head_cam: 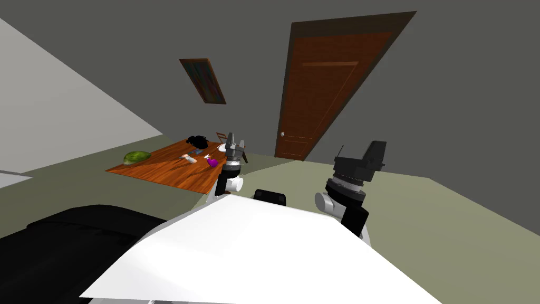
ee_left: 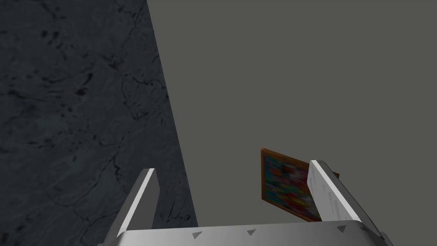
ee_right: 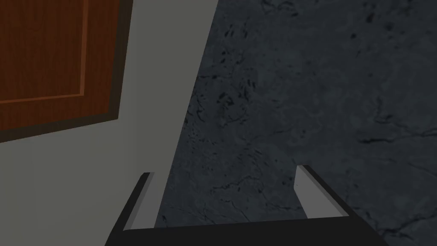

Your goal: Pull the door open

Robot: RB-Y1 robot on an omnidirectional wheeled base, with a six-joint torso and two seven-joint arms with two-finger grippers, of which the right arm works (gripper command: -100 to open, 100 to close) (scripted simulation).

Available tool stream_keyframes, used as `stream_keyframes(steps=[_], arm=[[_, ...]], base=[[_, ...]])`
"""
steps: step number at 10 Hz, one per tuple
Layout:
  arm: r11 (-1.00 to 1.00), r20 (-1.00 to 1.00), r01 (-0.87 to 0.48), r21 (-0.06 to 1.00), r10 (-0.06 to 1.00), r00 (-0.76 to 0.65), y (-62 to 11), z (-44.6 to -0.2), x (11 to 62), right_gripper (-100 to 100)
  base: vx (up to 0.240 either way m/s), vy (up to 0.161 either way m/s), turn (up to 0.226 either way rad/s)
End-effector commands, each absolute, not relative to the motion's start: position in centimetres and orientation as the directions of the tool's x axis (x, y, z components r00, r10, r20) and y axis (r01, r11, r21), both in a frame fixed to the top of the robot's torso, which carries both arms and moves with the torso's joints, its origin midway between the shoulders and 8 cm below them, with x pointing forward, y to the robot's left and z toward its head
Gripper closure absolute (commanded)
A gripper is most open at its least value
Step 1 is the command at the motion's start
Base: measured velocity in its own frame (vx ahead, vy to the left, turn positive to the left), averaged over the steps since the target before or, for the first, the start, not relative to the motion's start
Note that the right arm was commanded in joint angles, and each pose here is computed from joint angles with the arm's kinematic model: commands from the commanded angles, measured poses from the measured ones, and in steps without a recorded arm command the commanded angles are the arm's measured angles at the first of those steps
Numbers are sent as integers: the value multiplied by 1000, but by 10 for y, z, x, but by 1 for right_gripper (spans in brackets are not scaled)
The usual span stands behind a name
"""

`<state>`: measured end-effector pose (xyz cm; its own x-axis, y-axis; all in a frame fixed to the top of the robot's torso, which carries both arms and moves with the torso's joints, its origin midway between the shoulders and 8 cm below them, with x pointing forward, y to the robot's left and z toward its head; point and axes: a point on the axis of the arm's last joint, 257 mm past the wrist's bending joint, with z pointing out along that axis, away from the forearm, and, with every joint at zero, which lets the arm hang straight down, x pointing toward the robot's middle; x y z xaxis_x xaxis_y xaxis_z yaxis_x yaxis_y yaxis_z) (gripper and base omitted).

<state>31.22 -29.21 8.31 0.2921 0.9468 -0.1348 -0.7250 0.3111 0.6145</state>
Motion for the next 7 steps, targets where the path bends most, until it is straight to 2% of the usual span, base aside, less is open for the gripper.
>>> stream_keyframes(steps=[1, 7], arm=[[272, -110, -726, 631, 958, 264, -294, 74, 319, -100], [153, -25, -721, 675, 982, 185, -302, 46, 340, -100]], base=[[33, 12, 103], [80, -3, 58]])
